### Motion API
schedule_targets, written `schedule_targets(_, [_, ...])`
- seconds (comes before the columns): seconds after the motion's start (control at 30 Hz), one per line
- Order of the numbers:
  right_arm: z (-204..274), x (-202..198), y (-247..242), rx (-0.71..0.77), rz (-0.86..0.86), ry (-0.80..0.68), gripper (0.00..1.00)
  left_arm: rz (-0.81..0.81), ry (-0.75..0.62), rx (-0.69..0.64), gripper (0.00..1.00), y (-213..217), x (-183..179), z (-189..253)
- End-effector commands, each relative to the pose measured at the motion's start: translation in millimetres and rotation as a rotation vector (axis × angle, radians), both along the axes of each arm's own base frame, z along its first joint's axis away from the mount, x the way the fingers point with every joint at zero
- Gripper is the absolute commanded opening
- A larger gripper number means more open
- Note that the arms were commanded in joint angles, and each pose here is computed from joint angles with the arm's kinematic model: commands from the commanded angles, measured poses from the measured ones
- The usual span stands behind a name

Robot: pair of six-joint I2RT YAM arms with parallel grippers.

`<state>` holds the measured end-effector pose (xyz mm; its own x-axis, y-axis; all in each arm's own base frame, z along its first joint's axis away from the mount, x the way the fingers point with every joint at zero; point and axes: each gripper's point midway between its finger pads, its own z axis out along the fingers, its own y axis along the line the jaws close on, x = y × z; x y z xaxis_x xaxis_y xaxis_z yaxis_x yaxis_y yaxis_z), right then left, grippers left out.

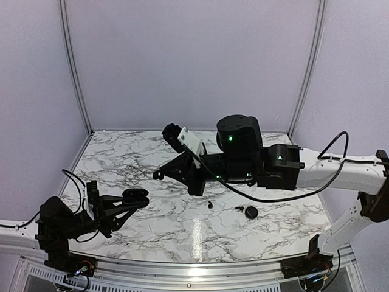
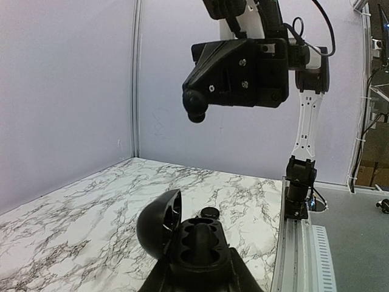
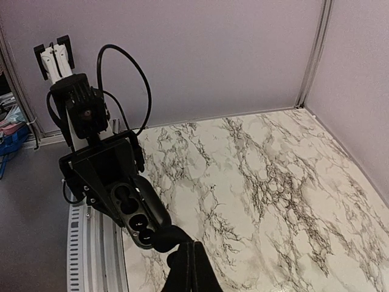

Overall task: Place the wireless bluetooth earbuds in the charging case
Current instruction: Place the right earbud in the right side groove of the charging case.

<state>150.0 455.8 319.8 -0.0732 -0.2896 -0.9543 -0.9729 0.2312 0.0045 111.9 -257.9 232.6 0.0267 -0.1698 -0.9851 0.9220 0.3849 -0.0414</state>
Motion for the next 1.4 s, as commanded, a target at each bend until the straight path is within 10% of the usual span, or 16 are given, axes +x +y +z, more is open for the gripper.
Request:
schedule_targets(0.0, [27, -10, 11, 0.052, 0.0, -0.057, 0.0, 0.013, -0.011, -0.062, 0.0, 5, 2, 16])
schedule_targets(1.37, [-19, -18, 54, -0.069, -0.149, -0.154, 0.0, 0.064, 0.007, -0.114, 0.0, 11, 10, 27])
